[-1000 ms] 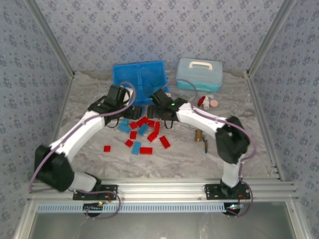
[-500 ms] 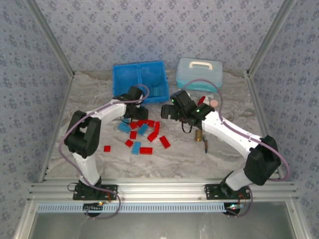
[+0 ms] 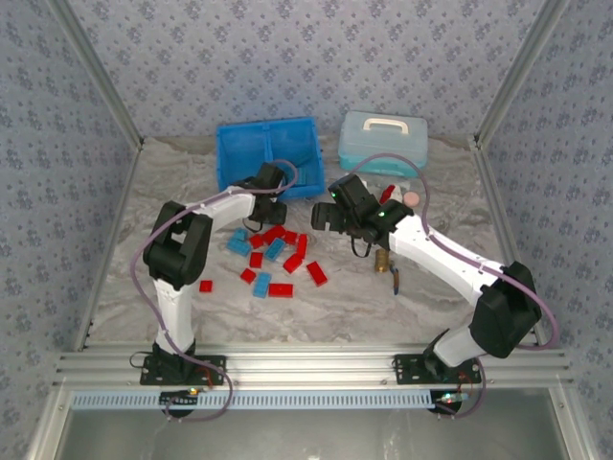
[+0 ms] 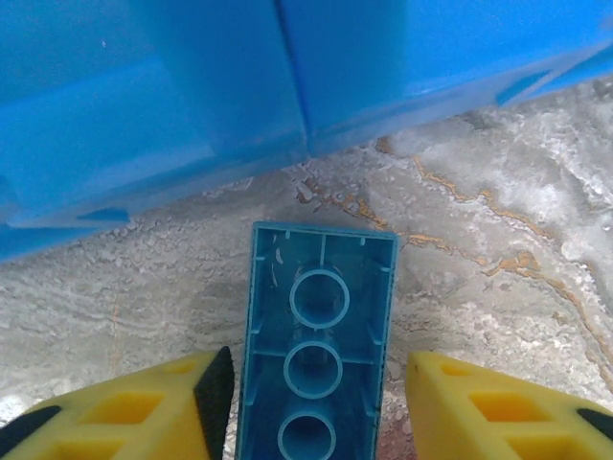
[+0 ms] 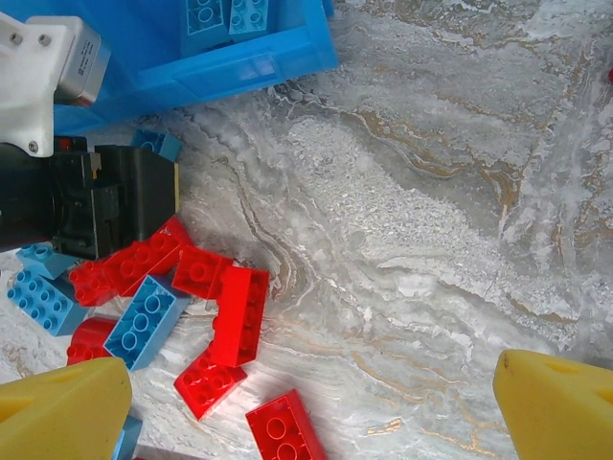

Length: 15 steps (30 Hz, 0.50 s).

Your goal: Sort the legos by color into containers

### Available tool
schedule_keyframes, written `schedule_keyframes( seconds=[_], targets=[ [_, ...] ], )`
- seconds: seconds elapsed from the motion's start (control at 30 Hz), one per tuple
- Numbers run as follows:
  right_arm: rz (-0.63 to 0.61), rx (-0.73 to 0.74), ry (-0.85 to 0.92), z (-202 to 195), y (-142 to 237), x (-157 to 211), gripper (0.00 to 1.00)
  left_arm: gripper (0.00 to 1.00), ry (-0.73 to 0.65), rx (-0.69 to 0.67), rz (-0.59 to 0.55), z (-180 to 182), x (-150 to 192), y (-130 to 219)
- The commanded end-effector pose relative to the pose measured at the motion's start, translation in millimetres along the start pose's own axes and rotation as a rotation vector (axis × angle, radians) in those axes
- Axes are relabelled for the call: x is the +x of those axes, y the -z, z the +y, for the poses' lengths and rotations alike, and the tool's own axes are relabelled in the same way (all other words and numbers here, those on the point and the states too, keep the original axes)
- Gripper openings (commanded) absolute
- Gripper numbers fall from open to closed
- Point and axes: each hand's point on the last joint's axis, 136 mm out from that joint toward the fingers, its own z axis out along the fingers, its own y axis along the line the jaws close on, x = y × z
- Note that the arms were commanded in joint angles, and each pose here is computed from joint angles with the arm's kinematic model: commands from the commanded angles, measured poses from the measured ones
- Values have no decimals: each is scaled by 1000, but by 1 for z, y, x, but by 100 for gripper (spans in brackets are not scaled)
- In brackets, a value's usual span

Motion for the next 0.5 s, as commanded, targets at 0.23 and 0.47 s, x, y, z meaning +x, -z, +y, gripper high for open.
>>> schedule_keyframes(
  seconds=[0.23,0.47],
  targets=[
    [-33,29,-13,-12,16,-5,100,40,-2,38,-44,-14,-4,13],
    [-42,21,-30,-12,21,-6,100,38,-22,118,-194,-35,-44,87]
  ],
)
